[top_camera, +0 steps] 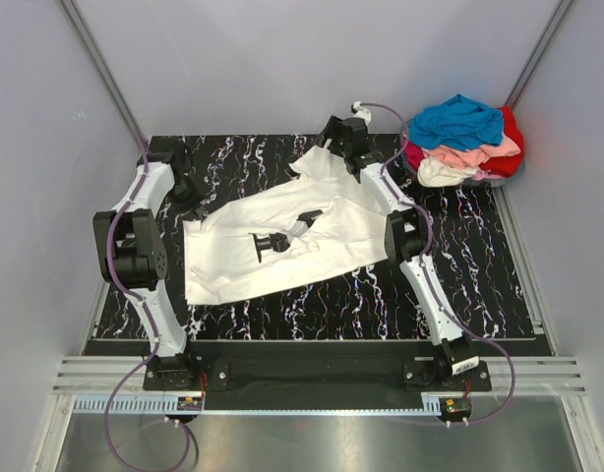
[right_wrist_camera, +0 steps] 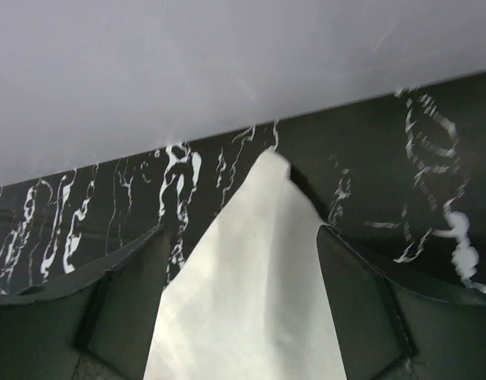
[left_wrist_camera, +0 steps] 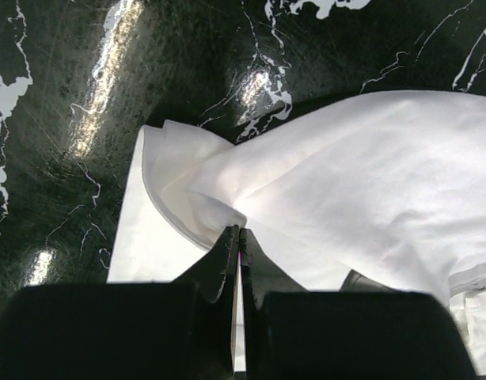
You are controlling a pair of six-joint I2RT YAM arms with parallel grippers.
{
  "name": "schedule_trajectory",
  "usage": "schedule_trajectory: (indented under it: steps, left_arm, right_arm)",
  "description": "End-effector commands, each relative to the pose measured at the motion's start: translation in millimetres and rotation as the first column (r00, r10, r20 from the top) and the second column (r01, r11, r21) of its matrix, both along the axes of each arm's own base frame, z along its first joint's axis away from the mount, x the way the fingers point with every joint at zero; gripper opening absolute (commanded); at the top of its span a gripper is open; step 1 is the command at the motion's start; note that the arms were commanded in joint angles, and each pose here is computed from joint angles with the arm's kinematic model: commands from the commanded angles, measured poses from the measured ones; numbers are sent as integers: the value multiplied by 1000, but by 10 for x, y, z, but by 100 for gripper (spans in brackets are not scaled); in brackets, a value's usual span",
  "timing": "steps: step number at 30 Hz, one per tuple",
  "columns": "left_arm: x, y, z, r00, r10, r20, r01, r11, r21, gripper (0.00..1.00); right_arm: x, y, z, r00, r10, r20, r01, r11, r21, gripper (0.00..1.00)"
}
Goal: Fold and stack the t-shirts
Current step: Fold the tshirt
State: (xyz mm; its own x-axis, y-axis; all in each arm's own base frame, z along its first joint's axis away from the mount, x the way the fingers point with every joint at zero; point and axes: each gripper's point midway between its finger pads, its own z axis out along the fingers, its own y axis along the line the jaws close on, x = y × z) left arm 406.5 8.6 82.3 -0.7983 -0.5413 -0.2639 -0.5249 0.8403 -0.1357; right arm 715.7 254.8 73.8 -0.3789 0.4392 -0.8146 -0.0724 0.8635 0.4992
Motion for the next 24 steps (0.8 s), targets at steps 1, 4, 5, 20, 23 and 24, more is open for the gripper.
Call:
schedule_trajectory:
  steps: [1, 4, 5, 20, 23, 24]
  left_arm:
    - [131, -101, 373, 993, -18, 117, 24, 999, -48, 4]
    - [137, -131, 441, 990, -22, 136, 31, 998, -63, 4]
    - [137, -134, 448, 990, -21, 138, 30, 997, -65, 4]
    - [129, -121, 603, 983, -8, 183, 30, 992, -120, 4]
    - [128, -120, 619, 982, -6, 186, 31, 991, -129, 4]
    - [135, -100, 629, 982, 0, 191, 25, 991, -132, 4]
  right_arm:
    - [-58, 130, 67, 999, -7, -38, 10, 996, 87, 81]
    - [-161, 261, -4, 995, 21, -102, -6, 990, 143, 72]
    - [-164, 256, 6, 995, 6, -102, 8, 991, 133, 71]
    - [-445, 182, -506, 937, -22, -347, 85, 982, 167, 17]
    - [-498, 177, -610, 919, 0, -395, 87, 976, 202, 0]
    - [-511, 168, -638, 914, 3, -406, 89, 974, 207, 0]
